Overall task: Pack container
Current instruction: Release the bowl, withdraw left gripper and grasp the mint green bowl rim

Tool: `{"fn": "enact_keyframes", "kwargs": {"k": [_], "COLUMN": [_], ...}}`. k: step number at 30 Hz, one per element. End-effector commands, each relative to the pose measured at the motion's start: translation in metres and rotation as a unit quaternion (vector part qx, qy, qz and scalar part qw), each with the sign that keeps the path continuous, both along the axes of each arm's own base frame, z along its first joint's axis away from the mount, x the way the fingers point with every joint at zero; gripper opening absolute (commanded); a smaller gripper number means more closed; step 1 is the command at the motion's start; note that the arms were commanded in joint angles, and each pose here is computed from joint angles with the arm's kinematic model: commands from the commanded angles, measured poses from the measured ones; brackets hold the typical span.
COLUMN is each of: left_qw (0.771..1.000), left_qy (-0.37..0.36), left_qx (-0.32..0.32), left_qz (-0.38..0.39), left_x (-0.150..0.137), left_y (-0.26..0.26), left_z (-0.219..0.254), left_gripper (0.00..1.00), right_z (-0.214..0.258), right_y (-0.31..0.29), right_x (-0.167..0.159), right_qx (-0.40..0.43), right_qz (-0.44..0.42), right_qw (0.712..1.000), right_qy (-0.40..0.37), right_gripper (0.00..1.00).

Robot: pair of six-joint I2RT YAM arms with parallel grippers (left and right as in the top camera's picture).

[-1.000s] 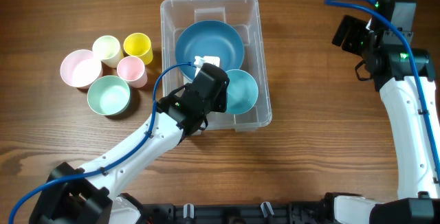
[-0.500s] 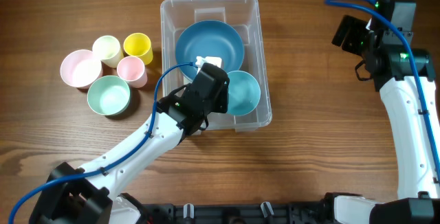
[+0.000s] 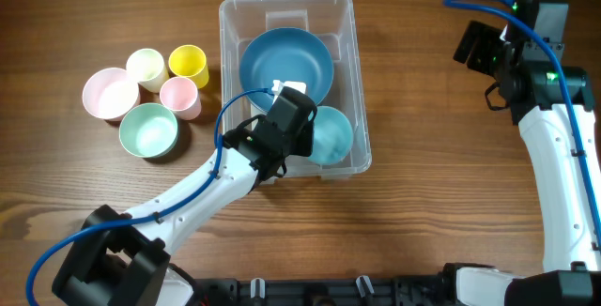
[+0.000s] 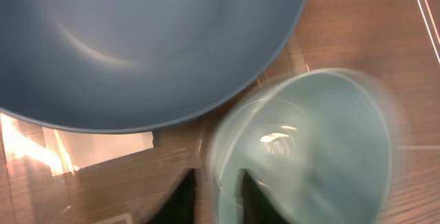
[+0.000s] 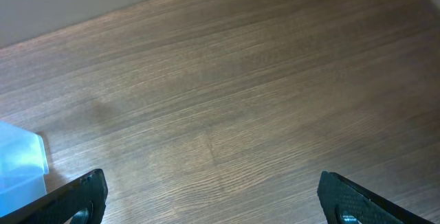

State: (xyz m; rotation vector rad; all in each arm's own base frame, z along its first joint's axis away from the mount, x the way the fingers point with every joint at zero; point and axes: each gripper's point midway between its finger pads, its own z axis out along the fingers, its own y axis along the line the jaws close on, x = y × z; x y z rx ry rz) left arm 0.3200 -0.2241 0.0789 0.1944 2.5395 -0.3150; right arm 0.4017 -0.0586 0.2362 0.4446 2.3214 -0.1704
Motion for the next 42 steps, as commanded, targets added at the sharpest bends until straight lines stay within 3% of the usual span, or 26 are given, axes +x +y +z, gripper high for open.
{"fn": "enact_keyframes", "kwargs": {"k": [1,7,12,16,21,23,27,31,42], "left_qw": [1.000,0.999,0.996,0.981,0.930,0.903,0.858,0.833,0.815], "left_qy": [-0.010,-0.039,-0.051,-0.045,-0.033,-0.009,0.038,0.089,0.177], "left_qx": [-0.009,-0.029,-0.033,-0.012,-0.009,-0.011,-0.045,-0.093,-0.133], "left_qz": [-0.005,0.009,0.067,0.191,0.367,0.429,0.511,0.538,0.535], "left_x": [0.005,0.021,0.040,0.045,0.025,0.007,-0.017,-0.026,0.000], "left_y": [-0.006,-0.003,0.041,0.129,0.249,0.293,0.340,0.359,0.369], "left_z": [0.007,0.047,0.096,0.129,0.143,0.138,0.118,0.084,-0.014], "left_gripper": [0.32,0.35,0.37,0.40,0.46,0.57,0.58,0.56,0.50], "right_z": [0.002,0.002,0.002,0.002,0.002,0.002,0.002,0.002,0.002], "right_y": [-0.002,-0.002,-0.002,-0.002,-0.002,-0.002,-0.002,-0.002,-0.002], "right_x": [0.002,0.002,0.002,0.002,0.002,0.002,0.002,0.002,0.002], "right_qx": [-0.001,-0.001,-0.001,-0.001,-0.001,-0.001,-0.001,-0.001,-0.001], "right_qz": [-0.008,-0.008,-0.008,-0.008,-0.008,-0.008,-0.008,-0.008,-0.008], "right_qw": [1.000,1.000,1.000,1.000,1.000,1.000,1.000,1.000,1.000], "right_qy": [-0.003,-0.003,-0.003,-0.003,-0.003,-0.003,-0.003,-0.003,-0.003], "right_gripper": [1.00,1.00,1.00,1.00,1.00,1.00,1.00,1.00,1.00]}}
